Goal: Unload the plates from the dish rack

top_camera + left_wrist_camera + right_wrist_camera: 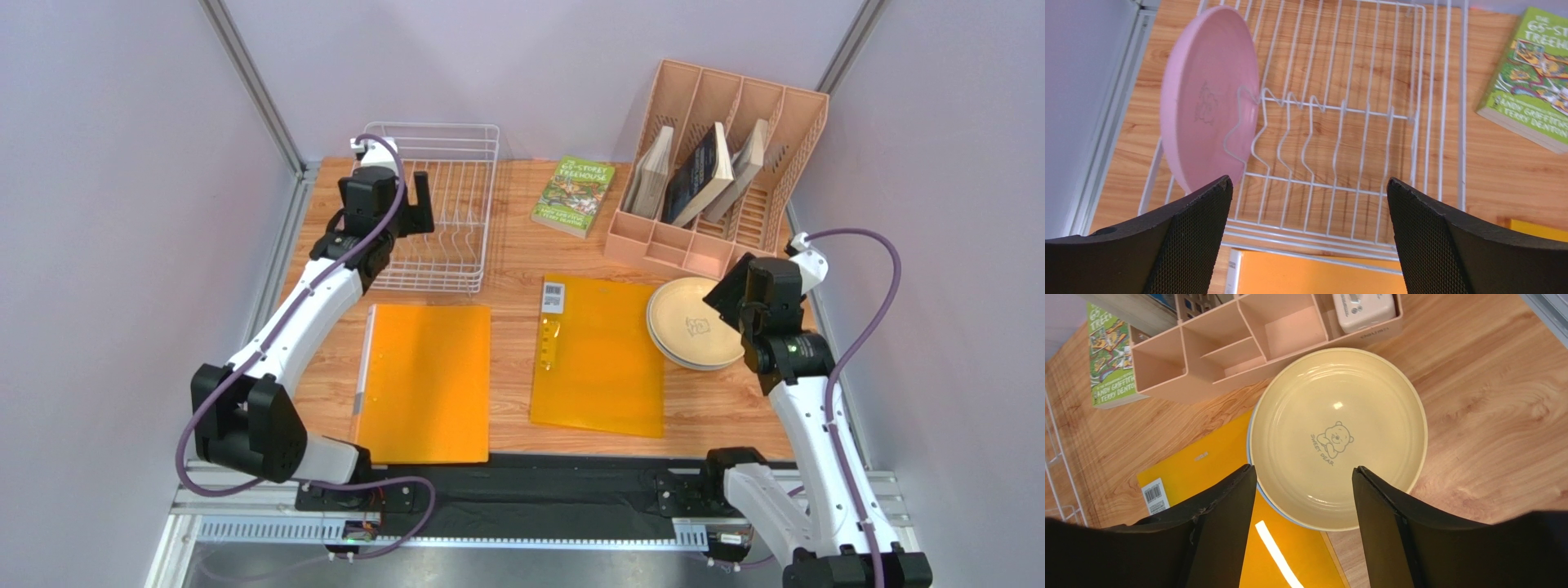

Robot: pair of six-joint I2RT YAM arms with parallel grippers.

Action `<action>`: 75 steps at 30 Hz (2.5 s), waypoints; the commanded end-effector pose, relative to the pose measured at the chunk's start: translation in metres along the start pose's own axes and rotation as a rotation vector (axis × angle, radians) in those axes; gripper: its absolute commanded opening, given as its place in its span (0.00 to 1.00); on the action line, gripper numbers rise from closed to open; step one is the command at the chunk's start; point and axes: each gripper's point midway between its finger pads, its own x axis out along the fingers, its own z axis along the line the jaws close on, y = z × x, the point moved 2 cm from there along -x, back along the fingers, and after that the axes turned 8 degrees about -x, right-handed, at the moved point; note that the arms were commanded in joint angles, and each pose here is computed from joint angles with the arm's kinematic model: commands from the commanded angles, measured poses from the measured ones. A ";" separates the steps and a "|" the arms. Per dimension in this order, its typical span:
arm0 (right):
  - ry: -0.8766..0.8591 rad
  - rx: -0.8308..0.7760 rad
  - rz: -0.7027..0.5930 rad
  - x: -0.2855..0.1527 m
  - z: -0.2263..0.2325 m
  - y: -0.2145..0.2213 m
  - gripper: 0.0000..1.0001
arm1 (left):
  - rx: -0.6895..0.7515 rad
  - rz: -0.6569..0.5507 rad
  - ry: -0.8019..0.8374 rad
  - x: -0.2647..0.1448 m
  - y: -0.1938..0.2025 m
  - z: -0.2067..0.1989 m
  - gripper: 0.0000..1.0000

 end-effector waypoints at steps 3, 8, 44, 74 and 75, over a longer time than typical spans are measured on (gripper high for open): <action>-0.184 -0.058 -0.031 0.012 0.044 -0.025 0.64 | -0.016 -0.125 -0.210 0.018 -0.043 0.040 1.00; -0.229 -0.087 0.059 0.038 0.065 -0.014 0.64 | 0.028 -0.172 -0.379 0.033 -0.047 0.068 1.00; -0.245 -0.176 0.159 0.071 0.092 0.009 0.64 | 0.196 -0.275 -0.763 0.048 -0.061 0.109 0.00; -0.869 -0.131 0.082 0.007 0.181 -0.014 0.68 | -0.296 0.197 0.592 -0.038 0.008 -0.145 0.00; -0.881 -0.131 0.086 0.007 0.185 -0.014 0.68 | -0.297 0.206 0.615 -0.042 0.010 -0.152 0.00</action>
